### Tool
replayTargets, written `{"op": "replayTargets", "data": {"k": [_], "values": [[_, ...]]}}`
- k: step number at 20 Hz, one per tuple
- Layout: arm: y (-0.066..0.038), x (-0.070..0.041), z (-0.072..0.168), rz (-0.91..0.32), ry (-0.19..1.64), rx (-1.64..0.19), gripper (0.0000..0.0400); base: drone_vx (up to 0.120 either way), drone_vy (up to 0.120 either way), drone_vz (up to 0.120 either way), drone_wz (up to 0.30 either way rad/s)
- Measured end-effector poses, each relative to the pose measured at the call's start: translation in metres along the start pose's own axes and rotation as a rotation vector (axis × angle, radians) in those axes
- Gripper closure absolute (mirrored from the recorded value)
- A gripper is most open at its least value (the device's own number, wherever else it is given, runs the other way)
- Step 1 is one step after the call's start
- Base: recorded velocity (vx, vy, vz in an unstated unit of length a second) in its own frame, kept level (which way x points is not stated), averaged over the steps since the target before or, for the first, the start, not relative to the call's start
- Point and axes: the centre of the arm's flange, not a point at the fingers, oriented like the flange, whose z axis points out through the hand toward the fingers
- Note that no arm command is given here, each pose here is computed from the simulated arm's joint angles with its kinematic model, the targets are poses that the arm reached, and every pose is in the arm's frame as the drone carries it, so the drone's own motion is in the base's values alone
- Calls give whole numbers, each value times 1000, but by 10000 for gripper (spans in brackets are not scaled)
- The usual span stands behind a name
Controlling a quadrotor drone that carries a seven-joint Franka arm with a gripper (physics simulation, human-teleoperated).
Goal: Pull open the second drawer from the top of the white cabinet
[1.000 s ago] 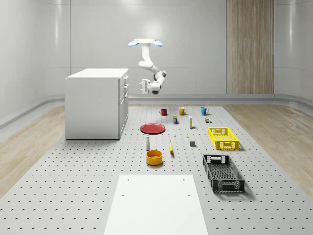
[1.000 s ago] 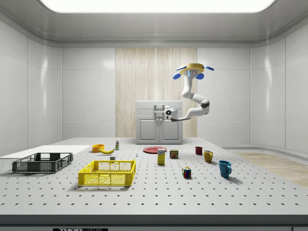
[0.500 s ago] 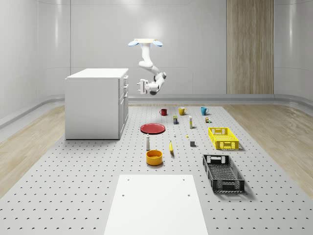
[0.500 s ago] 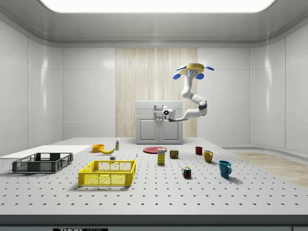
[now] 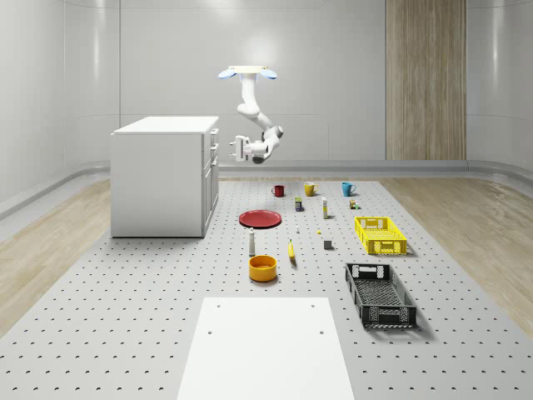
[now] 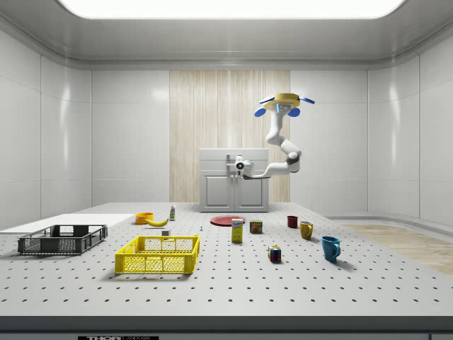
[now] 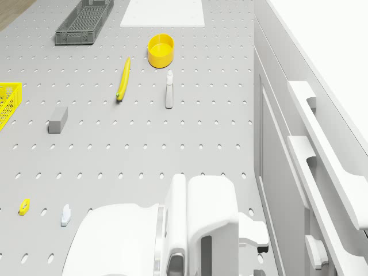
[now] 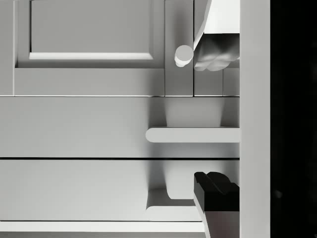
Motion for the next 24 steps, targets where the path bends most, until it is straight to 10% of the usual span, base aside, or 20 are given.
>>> {"op": "replayTargets", "data": {"k": [24], "values": [[8, 19, 62, 0, -1, 0, 100, 0, 0, 0, 0]]}}
